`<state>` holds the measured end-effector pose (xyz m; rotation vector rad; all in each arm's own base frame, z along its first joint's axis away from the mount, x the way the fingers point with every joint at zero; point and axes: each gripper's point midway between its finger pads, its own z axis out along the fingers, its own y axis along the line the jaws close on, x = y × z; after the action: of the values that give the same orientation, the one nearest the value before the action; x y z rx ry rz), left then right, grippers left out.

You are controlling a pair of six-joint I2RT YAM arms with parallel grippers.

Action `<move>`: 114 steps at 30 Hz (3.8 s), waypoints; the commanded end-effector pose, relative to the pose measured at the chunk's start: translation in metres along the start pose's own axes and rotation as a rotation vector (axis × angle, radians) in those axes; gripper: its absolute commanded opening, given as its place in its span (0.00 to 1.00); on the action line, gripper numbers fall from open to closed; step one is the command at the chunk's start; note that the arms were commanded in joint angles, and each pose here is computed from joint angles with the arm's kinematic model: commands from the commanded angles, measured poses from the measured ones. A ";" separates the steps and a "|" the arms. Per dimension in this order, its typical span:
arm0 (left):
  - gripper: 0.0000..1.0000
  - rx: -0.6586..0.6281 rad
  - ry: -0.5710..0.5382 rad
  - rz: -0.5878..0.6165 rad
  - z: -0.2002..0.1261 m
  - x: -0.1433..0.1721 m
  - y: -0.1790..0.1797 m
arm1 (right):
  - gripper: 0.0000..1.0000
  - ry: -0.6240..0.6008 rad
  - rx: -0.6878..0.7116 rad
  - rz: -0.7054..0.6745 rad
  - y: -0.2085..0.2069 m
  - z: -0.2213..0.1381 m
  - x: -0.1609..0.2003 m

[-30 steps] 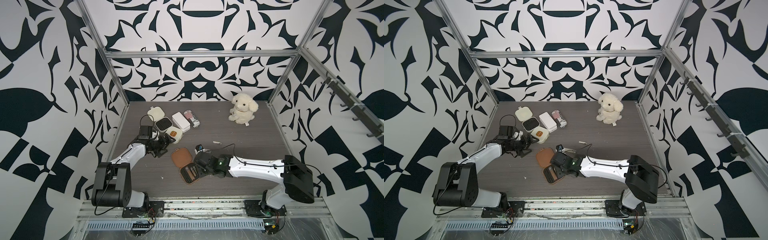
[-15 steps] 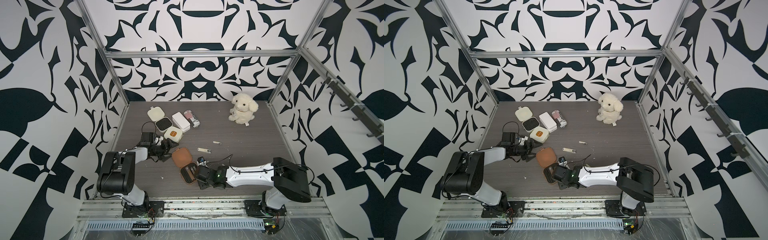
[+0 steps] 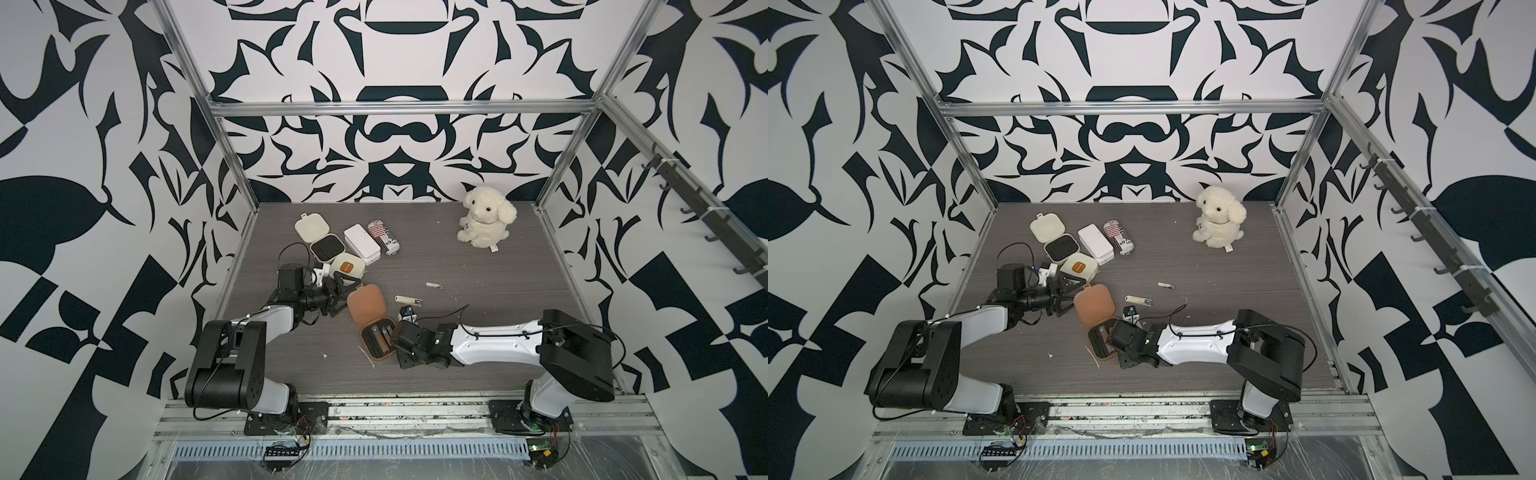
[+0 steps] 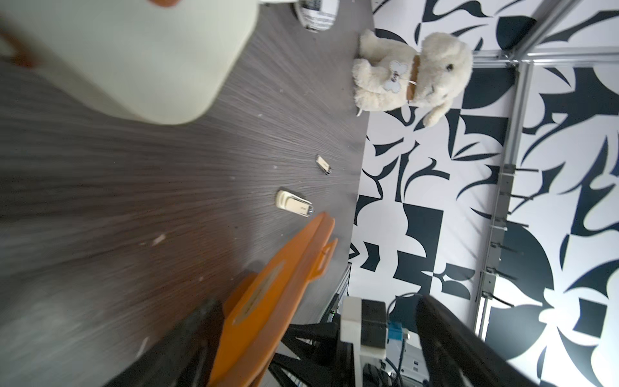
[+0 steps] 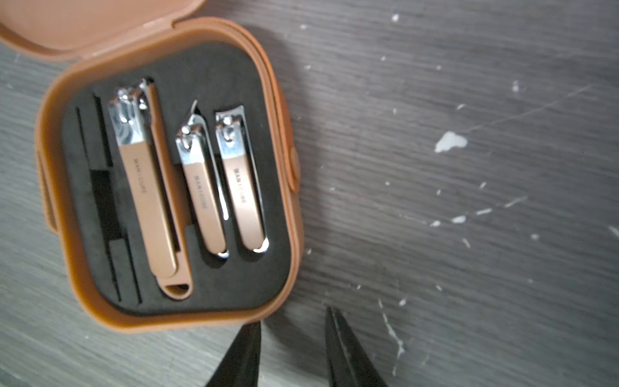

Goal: Organize nail clipper sets
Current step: Close the storage box at the center of the board.

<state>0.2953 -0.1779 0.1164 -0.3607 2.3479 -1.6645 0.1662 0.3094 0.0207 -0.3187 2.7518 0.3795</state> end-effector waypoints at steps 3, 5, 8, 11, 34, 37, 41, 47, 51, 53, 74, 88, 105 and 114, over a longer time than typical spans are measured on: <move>0.94 0.062 0.088 0.049 0.011 0.022 -0.024 | 0.36 -0.031 -0.044 0.045 0.009 -0.005 -0.029; 0.94 0.063 0.086 0.054 0.010 0.025 -0.027 | 0.36 -0.024 -0.054 0.074 0.006 -0.002 -0.036; 0.95 0.062 0.098 0.056 0.011 0.030 -0.030 | 0.35 -0.013 -0.082 0.117 0.003 0.004 -0.048; 0.95 0.058 0.111 0.057 0.015 0.036 -0.030 | 0.35 -0.007 -0.119 0.154 0.003 0.011 -0.062; 0.71 -0.290 0.141 -0.153 0.059 0.055 0.072 | 0.24 -0.117 -0.121 0.359 -0.001 -0.040 -0.104; 0.71 -0.304 0.130 -0.153 0.057 0.055 0.074 | 0.24 -0.100 -0.152 0.380 0.011 -0.032 -0.100; 0.71 -0.307 0.126 -0.150 0.056 0.054 0.073 | 0.24 -0.081 -0.176 0.412 0.019 -0.020 -0.097; 0.71 -0.301 0.126 -0.145 0.056 0.054 0.070 | 0.24 -0.046 -0.205 0.439 0.026 -0.004 -0.089; 0.71 -0.296 0.122 -0.136 0.054 0.053 0.064 | 0.24 -0.031 -0.192 0.445 0.025 0.003 -0.084; 0.71 -0.293 0.120 -0.124 0.052 0.051 0.056 | 0.24 -0.023 -0.182 0.454 0.022 0.006 -0.080; 0.82 -0.748 0.115 0.107 0.006 0.030 0.071 | 0.28 0.008 -0.122 0.436 0.012 0.024 -0.067; 0.73 -0.724 0.250 0.154 0.033 0.049 0.082 | 0.29 0.060 -0.099 0.434 0.008 0.049 -0.052; 0.66 -0.710 0.262 0.062 0.039 0.086 0.101 | 0.29 0.119 -0.241 0.498 0.033 0.083 -0.037; 0.67 -0.777 0.222 0.076 0.031 0.075 0.098 | 0.30 0.114 -0.260 0.468 0.045 0.078 -0.034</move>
<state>0.2622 -0.1858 0.0283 -0.2514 2.9176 -0.6748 0.3049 0.3761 0.0369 0.4380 2.4745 0.9350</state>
